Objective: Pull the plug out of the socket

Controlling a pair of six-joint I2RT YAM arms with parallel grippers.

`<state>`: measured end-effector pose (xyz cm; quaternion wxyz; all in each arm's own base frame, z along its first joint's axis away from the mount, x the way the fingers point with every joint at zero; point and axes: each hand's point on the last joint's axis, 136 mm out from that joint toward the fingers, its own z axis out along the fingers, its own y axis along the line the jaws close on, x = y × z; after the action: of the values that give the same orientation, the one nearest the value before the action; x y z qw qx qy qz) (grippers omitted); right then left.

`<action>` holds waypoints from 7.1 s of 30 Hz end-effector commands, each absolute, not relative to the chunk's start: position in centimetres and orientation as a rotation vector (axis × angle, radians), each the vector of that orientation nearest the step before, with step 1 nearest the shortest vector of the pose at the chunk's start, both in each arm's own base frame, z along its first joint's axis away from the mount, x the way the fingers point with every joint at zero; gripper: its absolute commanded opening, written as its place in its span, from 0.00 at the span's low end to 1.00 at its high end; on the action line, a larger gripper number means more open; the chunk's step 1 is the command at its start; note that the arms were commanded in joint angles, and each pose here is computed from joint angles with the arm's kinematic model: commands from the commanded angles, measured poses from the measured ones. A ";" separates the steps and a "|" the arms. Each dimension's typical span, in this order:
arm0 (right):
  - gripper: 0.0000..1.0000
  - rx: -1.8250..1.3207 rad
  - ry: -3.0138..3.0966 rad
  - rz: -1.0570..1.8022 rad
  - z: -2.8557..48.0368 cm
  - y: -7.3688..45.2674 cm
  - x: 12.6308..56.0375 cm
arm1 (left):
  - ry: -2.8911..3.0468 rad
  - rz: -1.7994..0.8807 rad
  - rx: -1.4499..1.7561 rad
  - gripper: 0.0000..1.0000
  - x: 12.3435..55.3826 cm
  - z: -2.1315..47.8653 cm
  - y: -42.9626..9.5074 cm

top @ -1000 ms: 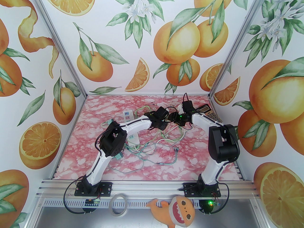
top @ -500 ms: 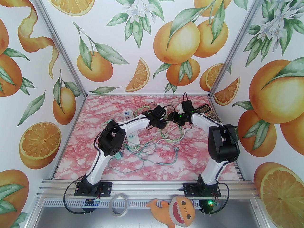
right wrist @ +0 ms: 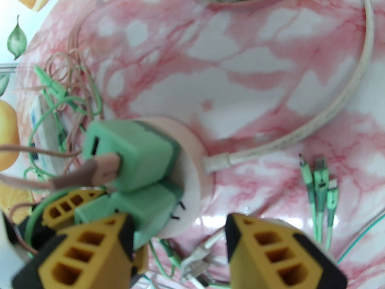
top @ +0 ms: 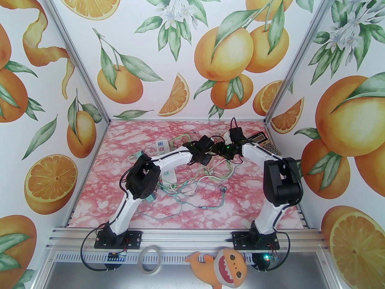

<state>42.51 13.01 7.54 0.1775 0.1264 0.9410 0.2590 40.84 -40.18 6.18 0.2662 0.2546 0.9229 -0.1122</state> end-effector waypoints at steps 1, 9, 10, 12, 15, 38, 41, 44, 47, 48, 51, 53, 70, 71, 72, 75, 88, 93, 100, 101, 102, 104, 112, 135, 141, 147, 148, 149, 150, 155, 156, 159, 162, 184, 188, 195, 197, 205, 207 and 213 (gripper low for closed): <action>0.55 0.412 2.876 0.536 2.1 11.4 38.6 | 2.379 -0.545 0.538 0.30 42.9 12.4 -41.3; 0.54 0.409 2.876 0.537 2.1 11.5 38.7 | 2.324 -0.321 0.693 0.30 42.0 12.1 -42.0; 0.54 0.408 2.879 0.536 2.0 11.5 38.6 | 2.301 -0.270 0.729 0.30 41.7 12.2 -42.3; 0.54 0.406 2.879 0.536 2.0 11.6 38.6 | 2.273 -0.205 0.779 0.29 41.3 12.1 -42.8; 0.54 0.401 2.884 0.531 2.0 11.6 38.6 | 2.275 -0.204 0.812 0.29 40.8 11.6 -43.4; 0.54 0.391 2.885 0.521 2.1 11.6 38.5 | 2.357 -0.495 0.576 0.28 43.0 13.3 -41.1; 0.54 0.393 2.883 0.520 2.1 11.5 38.5 | 2.347 -0.425 0.646 0.28 42.4 12.8 -41.6; 0.54 0.389 2.883 0.510 2.2 11.5 38.6 | 2.342 -0.372 0.705 0.28 41.7 12.0 -42.4; 0.54 0.387 2.877 0.455 2.6 10.6 38.7 | 2.334 -0.333 0.741 0.28 41.1 11.3 -43.2; 0.54 0.395 2.870 0.443 2.8 10.2 38.8 | 2.339 -0.336 0.748 0.28 40.9 11.1 -43.5; 0.54 0.434 2.846 0.441 3.3 9.0 39.0 | 2.351 -0.423 0.740 0.28 40.3 10.8 -44.8; 0.54 0.447 2.839 0.434 3.5 8.5 39.0 | 2.342 -0.427 0.748 0.28 40.1 11.0 -45.4; 0.55 0.436 2.807 0.502 4.4 9.4 39.4 | 2.287 -0.385 0.645 0.28 41.7 16.7 -41.6; 0.55 0.437 2.799 0.504 4.7 9.4 39.6 | 2.285 -0.388 0.636 0.27 41.8 17.1 -41.3; 0.56 0.438 2.791 0.508 5.0 9.5 39.7 | 2.282 -0.390 0.625 0.27 41.9 17.5 -41.0; 0.58 0.442 2.762 0.514 6.2 9.5 40.0 | 2.269 -0.391 0.594 0.27 42.1 18.8 -40.1; 0.83 0.467 2.569 0.543 12.9 9.0 40.5 | 2.221 -0.402 0.393 0.27 45.2 25.3 -33.0; 1.00 0.468 2.511 0.548 14.9 8.9 40.8 | 2.215 -0.388 0.271 0.27 46.2 27.2 -28.7; 1.00 0.477 2.449 0.541 16.6 8.6 41.2 | 2.221 -0.377 0.036 0.28 46.2 28.2 -21.5; 1.00 0.473 2.441 0.536 16.9 8.7 41.2 | 2.218 -0.376 -0.013 0.28 46.1 28.2 -20.1; 1.00 0.470 2.434 0.532 17.1 8.7 41.3 | 2.218 -0.375 -0.059 0.28 46.0 28.0 -18.9; 1.00 0.461 2.423 0.518 17.5 8.8 41.4 | 2.217 -0.368 -0.148 0.28 45.6 27.6 -16.3; 1.00 0.398 2.375 0.497 19.2 10.7 42.0 | 2.254 -0.324 -0.464 0.28 42.5 24.4 -7.1; 1.00 0.304 2.437 0.485 17.9 13.6 41.4 | 2.456 -0.273 -1.302 0.30 36.8 9.1 6.4; 1.00 0.303 2.444 0.444 17.6 12.9 40.6 | 2.496 -0.284 -1.429 0.36 37.2 5.9 7.3; 1.00 0.301 2.443 0.417 17.7 12.5 40.3 | 2.525 -0.293 -1.466 0.42 37.4 4.3 7.1; 1.00 0.301 2.442 0.412 17.7 12.4 40.3 | 2.526 -0.296 -1.471 0.44 37.4 4.2 7.1; 1.00 0.300 2.443 0.409 17.7 12.4 40.2 | 2.530 -0.297 -1.474 0.49 37.3 4.1 7.1; 1.00 0.303 2.444 0.407 17.7 12.3 40.2 | 2.531 -0.298 -1.472 0.56 37.4 4.1 7.0; 1.00 0.305 2.449 0.413 17.7 12.5 40.3 | 2.528 -0.307 -1.470 0.74 37.4 4.6 6.9; 1.00 0.305 2.447 0.417 17.8 12.5 40.4 | 2.524 -0.307 -1.464 0.74 37.4 4.8 6.9; 1.00 0.306 2.444 0.416 18.0 12.5 40.4 | 2.513 -0.308 -1.437 0.75 37.6 5.7 6.7; 1.00 0.310 2.455 0.413 17.8 12.5 40.3 | 2.501 -0.311 -1.375 0.77 38.2 7.1 6.1; 0.67 0.401 2.679 0.216 9.9 14.2 39.7 | 2.468 -0.443 -0.392 0.82 43.8 16.8 -13.5; 0.65 0.442 2.679 0.202 8.8 14.4 40.8 | 2.486 -0.453 -0.283 0.83 42.9 16.6 -16.4; 0.66 0.479 2.665 0.177 7.7 14.6 42.6 | 2.530 -0.474 -0.211 0.83 41.3 15.4 -18.7; 0.66 0.489 2.669 0.148 7.3 14.5 43.0 | 2.527 -0.480 -0.186 0.84 41.1 15.5 -19.2; 0.60 0.498 2.666 0.047 6.0 13.6 44.0 | 2.522 -0.505 -0.096 0.84 40.7 15.8 -21.1; 0.56 0.481 2.660 0.045 6.0 13.6 44.2 | 2.525 -0.510 -0.092 0.84 40.8 15.7 -21.3; 0.46 0.397 2.650 0.027 6.3 13.4 44.2 | 2.535 -0.520 -0.078 0.84 40.9 15.4 -21.9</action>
<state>43.78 14.11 6.17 0.2130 0.1566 0.9640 0.0299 40.28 -21.11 13.96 0.2556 -0.0423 0.9491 -0.1789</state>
